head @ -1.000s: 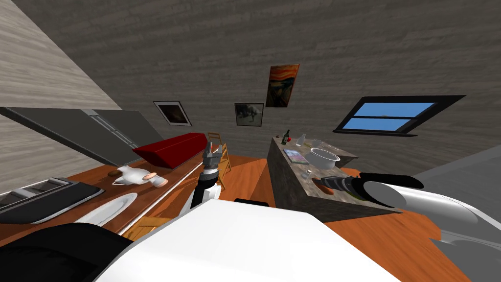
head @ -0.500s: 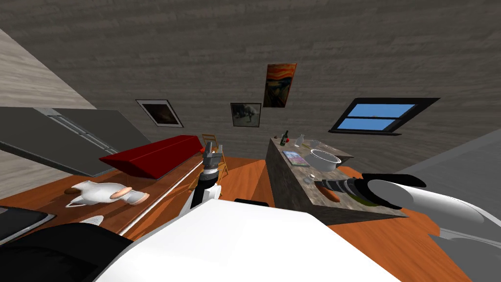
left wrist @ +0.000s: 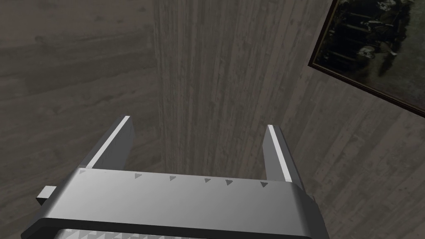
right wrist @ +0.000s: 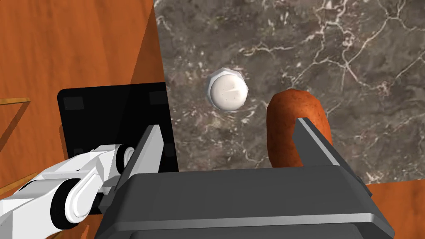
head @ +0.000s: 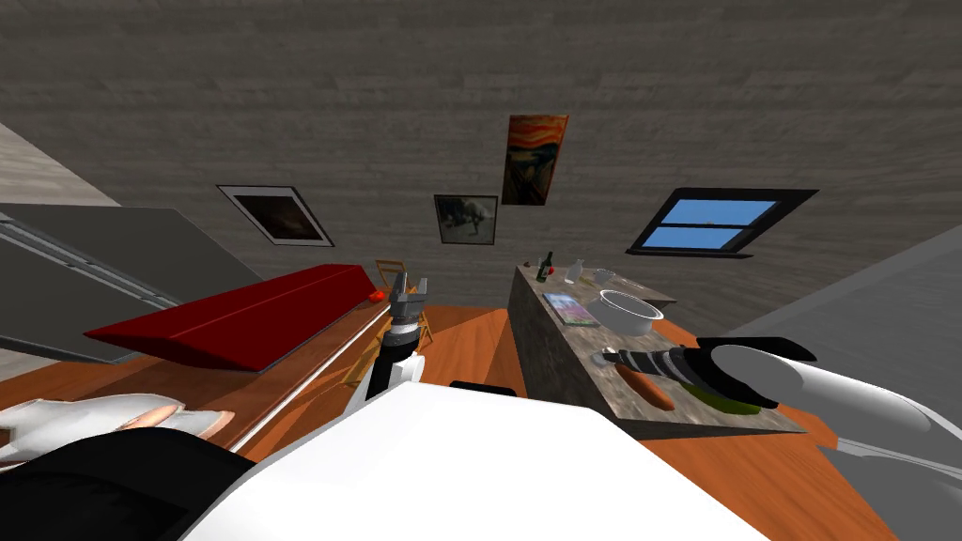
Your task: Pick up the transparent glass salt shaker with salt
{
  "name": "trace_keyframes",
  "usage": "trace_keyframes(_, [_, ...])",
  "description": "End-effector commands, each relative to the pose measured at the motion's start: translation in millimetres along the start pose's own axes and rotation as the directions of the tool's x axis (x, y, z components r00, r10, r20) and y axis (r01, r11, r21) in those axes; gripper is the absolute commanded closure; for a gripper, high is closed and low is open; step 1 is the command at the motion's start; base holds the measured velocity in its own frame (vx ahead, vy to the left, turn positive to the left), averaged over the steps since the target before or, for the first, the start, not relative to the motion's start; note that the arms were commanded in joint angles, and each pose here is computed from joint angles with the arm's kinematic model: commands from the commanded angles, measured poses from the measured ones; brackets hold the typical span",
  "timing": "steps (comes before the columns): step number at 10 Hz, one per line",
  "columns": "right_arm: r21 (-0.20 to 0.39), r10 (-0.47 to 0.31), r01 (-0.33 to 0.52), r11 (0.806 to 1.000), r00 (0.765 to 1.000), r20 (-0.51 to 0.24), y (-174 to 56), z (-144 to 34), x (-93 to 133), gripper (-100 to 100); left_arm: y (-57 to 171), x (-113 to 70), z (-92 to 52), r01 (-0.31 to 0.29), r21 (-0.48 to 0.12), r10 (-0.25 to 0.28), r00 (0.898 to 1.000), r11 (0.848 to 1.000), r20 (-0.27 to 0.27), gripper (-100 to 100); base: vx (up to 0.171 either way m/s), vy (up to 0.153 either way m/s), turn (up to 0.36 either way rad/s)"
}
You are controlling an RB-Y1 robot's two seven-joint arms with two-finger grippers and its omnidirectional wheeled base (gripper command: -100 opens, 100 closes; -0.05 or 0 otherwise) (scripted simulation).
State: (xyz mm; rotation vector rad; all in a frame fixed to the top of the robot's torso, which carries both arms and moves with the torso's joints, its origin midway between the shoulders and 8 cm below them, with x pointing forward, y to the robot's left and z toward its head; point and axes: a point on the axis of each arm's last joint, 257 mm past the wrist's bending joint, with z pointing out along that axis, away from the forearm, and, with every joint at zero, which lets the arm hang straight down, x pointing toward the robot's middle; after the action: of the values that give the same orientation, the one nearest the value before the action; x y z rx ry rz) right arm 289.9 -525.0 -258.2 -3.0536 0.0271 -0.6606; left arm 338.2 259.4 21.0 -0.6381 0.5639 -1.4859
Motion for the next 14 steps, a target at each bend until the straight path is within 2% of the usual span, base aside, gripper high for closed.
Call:
trace_keyframes(1, [0.037, 0.044, -0.045, 0.998, 0.998, 0.039, -6.6, 6.9, -14.5, -100, 0.0, 0.0, 0.0, 0.000, 0.000, 0.000, 1.000, 1.000, 0.000, 0, 0.149, -0.003, -0.056])
trace_keyframes(2, [0.022, 0.026, -0.026, 0.999, 0.999, 0.022, -3.5, 3.0, -9.4, -100, 0.0, 0.0, 0.0, 0.000, 0.000, 0.000, 1.000, 1.000, 0.000, 0, 0.064, 0.002, -0.010])
trace_keyframes(3, [0.025, 0.030, -0.030, 0.999, 0.999, 0.027, -4.2, 3.4, -11.1, 0, 0.0, 0.0, 0.1, 0.000, 0.000, 0.000, 1.000, 1.000, 0.000, 0, 0.012, 0.000, 0.004])
trace_keyframes(4, [0.028, 0.014, -0.015, 0.999, 1.000, 0.027, 2.0, 3.0, -14.1, -100, 0.0, 0.1, 0.1, 0.000, 0.000, 0.000, 1.000, 1.000, 0.000, 0, 0.054, 0.046, -0.111])
trace_keyframes(14, [0.054, -0.060, 0.059, 0.997, 0.998, 0.026, 28.4, 1.5, -32.5, -100, 0.0, 0.0, 0.0, 0.000, 0.000, 0.000, 1.000, 1.000, 0.000, 0, 0.071, 0.050, -0.088])
